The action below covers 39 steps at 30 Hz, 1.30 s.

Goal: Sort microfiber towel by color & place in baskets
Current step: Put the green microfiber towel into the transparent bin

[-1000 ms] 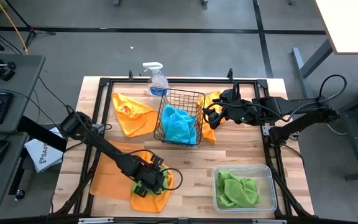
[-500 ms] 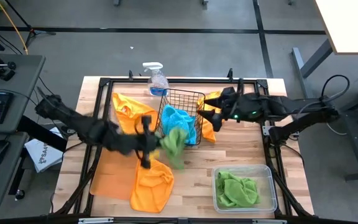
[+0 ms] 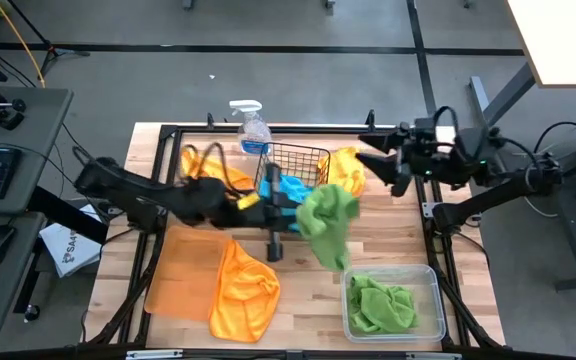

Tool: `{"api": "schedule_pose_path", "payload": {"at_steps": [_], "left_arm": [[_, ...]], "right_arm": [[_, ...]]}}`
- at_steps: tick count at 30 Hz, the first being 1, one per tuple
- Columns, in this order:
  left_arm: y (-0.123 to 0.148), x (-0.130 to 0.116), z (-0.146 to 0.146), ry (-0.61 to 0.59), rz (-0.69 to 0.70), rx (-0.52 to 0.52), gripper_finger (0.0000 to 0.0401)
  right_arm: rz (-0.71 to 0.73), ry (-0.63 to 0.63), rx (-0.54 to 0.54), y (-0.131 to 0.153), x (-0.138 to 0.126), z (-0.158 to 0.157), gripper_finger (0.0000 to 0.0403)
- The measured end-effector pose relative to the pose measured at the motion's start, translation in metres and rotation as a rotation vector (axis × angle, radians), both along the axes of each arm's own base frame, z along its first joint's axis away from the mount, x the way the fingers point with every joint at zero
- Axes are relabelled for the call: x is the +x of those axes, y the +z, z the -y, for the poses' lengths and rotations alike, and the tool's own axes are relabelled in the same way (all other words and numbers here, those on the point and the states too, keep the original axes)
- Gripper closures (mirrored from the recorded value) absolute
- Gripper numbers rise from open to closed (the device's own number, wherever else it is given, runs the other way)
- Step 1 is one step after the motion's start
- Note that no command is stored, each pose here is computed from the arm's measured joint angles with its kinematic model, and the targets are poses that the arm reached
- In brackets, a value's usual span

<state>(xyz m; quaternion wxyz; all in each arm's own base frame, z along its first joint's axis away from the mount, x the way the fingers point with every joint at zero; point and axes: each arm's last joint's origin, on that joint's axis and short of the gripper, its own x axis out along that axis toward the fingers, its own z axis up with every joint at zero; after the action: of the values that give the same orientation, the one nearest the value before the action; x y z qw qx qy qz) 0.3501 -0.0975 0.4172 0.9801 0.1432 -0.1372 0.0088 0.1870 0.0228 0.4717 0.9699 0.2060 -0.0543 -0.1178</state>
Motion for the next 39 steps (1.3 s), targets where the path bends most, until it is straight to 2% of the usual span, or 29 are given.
{"api": "schedule_pose_path", "payload": {"at_steps": [3, 7, 15, 23, 28, 32, 39], "left_arm": [[-0.021, 0.026, 0.002, -0.073, 0.048, -0.038, 0.0401], [-0.054, 0.056, 0.004, -0.177, 0.085, -0.161, 0.0401], [-0.110, 0.108, 0.031, -0.438, 0.007, -0.297, 0.0396], [-0.161, 0.149, 0.062, -0.473, -0.059, -0.332, 0.0393], [-0.186, 0.165, 0.068, -0.481, -0.129, -0.405, 0.0388], [-0.193, 0.166, 0.069, -0.513, -0.214, -0.452, 0.0356], [-0.185, 0.163, 0.074, -0.578, -0.280, -0.449, 0.0251]], "right_arm": [[0.006, -0.020, -0.004, 0.002, -0.007, 0.000, 0.0096], [-0.026, -0.035, 0.012, -0.001, -0.008, 0.001, 0.0096], [-0.110, -0.050, 0.080, -0.013, -0.003, 0.000, 0.0096], [-0.123, -0.055, 0.088, -0.015, -0.001, 0.000, 0.0096], [-0.120, -0.056, 0.105, -0.015, -0.001, 0.000, 0.0096], [-0.122, -0.056, 0.105, -0.015, -0.001, 0.000, 0.0096], [-0.124, -0.056, 0.100, -0.015, -0.002, 0.000, 0.0096]]}}
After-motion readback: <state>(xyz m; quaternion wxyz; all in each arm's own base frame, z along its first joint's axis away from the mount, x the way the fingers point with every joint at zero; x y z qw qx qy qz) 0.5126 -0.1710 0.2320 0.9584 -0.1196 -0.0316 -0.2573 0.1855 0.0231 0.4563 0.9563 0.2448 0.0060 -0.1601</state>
